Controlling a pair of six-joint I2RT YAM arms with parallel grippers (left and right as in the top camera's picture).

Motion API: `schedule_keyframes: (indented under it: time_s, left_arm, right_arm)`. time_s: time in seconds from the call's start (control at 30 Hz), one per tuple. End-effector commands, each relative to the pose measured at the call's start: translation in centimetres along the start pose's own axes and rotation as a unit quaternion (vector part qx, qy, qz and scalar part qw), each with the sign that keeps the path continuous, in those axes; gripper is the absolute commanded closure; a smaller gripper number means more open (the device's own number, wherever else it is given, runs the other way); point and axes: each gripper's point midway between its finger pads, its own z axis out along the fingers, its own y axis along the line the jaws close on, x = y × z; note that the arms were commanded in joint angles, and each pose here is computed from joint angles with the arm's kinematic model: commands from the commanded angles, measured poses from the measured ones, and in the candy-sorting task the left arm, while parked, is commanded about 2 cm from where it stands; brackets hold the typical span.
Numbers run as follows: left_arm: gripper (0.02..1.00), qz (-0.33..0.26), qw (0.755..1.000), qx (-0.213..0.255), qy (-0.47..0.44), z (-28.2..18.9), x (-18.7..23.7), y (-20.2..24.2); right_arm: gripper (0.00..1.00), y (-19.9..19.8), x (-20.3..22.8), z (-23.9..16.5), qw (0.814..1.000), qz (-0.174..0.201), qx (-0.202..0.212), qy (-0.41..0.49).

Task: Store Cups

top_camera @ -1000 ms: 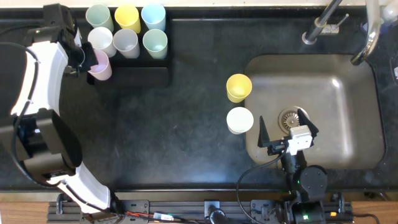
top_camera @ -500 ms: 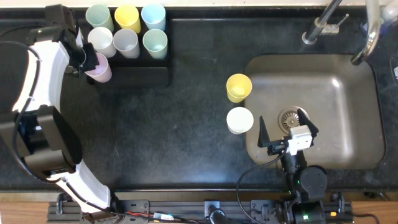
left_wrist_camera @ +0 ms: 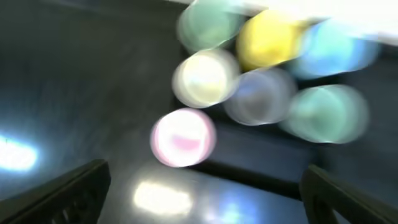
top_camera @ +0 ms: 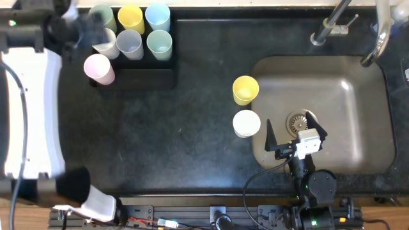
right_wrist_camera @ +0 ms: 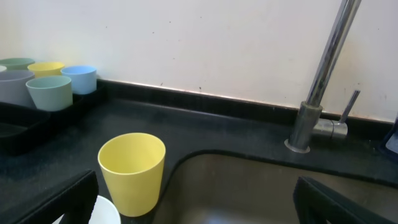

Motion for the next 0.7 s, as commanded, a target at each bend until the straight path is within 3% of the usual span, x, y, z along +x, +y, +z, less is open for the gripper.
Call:
schedule_keyframes:
  time_s: [0.03,0.13,0.33,0.7]
  left_arm:
    - [0.018,0.006,0.997,0.072,0.015,-3.7,2.4,-9.8]
    - [0.018,0.015,0.993,0.092,0.073,-4.0,7.0,-15.7]
    - [0.018,0.084,0.981,0.087,0.155,-2.0,15.4,-24.2]
    - [0.018,0.118,0.970,0.083,0.196,6.2,19.9,-30.1]
  right_arm:
    - [0.003,0.1,0.3,0.0,1.000,0.001,-0.002,-0.001]
    - [0.005,0.1,0.3,0.0,1.000,0.001,-0.003,-0.001]
    - [0.003,0.1,0.3,0.0,1.000,0.001,-0.003,-0.001]
    - [0.003,0.1,0.3,0.0,1.000,0.001,-0.003,-0.001]
